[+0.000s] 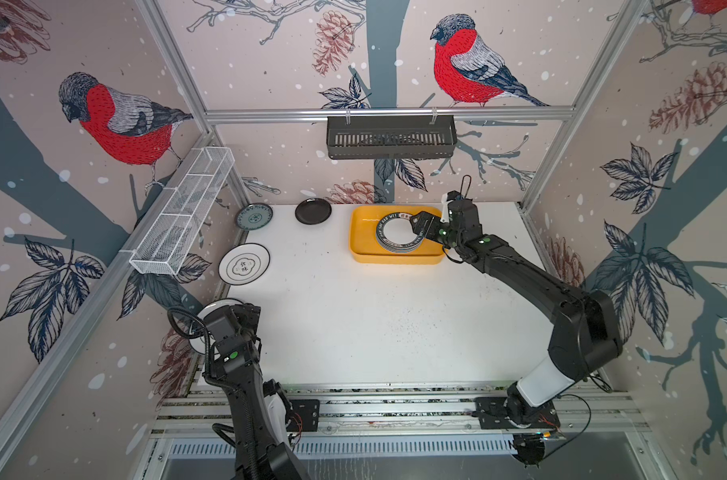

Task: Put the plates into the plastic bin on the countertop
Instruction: 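Open the right gripper onto the stack while the left arm swings toward the white plates, then grip the edge of a white flower-centred plate with the left gripper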

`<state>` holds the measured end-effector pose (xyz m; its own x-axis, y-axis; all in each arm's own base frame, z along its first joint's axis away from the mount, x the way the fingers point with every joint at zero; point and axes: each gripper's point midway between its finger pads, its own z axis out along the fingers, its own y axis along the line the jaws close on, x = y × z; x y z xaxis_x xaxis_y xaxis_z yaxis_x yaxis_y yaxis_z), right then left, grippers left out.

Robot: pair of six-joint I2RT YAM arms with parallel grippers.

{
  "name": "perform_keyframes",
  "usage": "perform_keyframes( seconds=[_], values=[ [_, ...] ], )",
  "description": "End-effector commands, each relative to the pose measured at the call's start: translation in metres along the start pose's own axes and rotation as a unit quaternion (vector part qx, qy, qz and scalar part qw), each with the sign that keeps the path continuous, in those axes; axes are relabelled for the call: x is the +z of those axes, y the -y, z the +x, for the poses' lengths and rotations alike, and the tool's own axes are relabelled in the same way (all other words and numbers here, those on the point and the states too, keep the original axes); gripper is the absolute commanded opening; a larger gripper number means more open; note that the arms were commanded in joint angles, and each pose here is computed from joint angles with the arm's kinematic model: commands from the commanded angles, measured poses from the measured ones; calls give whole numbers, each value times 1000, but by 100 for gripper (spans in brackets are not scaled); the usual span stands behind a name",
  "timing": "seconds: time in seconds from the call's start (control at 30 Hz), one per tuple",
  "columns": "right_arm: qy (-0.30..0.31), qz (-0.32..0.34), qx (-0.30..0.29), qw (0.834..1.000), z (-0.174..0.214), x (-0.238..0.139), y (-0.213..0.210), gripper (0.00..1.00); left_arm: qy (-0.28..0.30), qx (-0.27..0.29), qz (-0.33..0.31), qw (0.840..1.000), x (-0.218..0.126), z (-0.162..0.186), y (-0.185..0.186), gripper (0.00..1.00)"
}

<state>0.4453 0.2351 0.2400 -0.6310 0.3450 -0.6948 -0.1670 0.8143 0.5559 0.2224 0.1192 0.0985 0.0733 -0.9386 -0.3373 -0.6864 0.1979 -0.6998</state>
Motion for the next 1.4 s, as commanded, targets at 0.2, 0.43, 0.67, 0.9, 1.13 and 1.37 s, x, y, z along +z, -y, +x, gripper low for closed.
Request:
perform_keyframes(
  seconds=[0.2, 0.43, 0.67, 0.9, 1.13, 1.37],
  values=[
    [9, -16, -8, 1000, -9, 1, -10, 100, -4, -51, -31, 998, 4, -7, -33, 78],
    [2, -16, -10, 1000, -14, 14, -14, 100, 5, -109, -28, 994, 9, 1, -54, 78],
    [-10, -23, -10, 1000, -15, 32, -19, 100, 22, -147, -40, 988, 10, 7, -75, 78],
    [-20, -25, -18, 999, -22, 45, -25, 100, 32, -172, -27, 984, 20, 6, -84, 77],
    [-23, -22, -19, 999, -26, 52, -26, 100, 35, -182, -19, 982, 26, 1, -85, 73],
    [-23, -16, -13, 1000, -29, 59, -23, 100, 43, -192, -25, 980, 26, -1, -88, 60]
  ],
)
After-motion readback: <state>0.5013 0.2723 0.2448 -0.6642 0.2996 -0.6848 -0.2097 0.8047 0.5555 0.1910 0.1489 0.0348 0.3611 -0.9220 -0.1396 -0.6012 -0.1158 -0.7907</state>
